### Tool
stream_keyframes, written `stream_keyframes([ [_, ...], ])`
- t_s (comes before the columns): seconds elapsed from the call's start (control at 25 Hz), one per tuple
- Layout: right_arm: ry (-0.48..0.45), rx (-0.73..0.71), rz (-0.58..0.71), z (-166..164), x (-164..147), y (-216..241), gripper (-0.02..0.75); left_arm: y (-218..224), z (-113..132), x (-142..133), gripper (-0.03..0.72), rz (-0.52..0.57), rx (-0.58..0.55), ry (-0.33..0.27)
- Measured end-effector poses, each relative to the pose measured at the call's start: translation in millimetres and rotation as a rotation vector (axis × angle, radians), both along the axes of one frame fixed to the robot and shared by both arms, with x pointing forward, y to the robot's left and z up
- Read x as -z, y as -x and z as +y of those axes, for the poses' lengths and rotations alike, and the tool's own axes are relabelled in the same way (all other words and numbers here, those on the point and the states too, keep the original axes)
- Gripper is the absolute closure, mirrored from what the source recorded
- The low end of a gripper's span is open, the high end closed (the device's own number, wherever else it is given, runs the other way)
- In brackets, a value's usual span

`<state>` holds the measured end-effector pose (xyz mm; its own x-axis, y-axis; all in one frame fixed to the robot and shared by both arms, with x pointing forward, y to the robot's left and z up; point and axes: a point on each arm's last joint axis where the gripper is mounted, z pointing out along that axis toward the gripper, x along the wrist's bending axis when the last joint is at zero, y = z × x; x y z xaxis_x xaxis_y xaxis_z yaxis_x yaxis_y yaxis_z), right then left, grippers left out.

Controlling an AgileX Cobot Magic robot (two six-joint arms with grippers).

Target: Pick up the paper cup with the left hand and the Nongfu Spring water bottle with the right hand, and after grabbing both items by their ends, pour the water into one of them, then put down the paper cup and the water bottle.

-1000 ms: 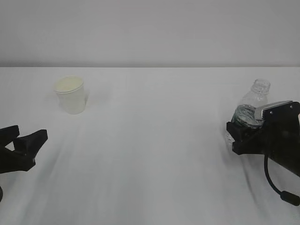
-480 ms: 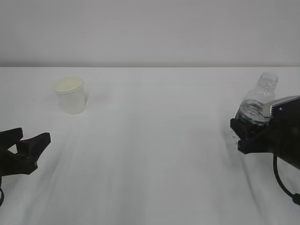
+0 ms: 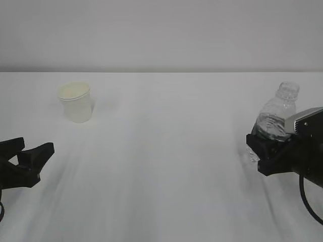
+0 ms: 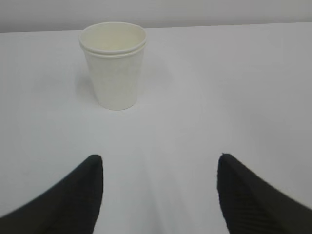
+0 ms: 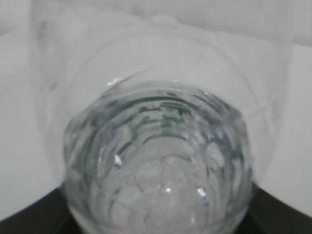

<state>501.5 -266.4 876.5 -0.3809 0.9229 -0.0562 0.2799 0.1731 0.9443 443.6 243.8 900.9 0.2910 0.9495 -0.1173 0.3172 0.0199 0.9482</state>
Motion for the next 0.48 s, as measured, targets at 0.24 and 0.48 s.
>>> stream_keyframes([
  [0.24,0.000,-0.002,0.012,0.2,1.5,3.6,0.293,0.0,0.1,0.0,0.165,-0.006,0.005,-0.018],
  [0.48,0.000,-0.002,0.015,0.2,1.6,4.7,0.293,-0.1,0.3,0.8,0.138,-0.006,0.005,-0.030],
])
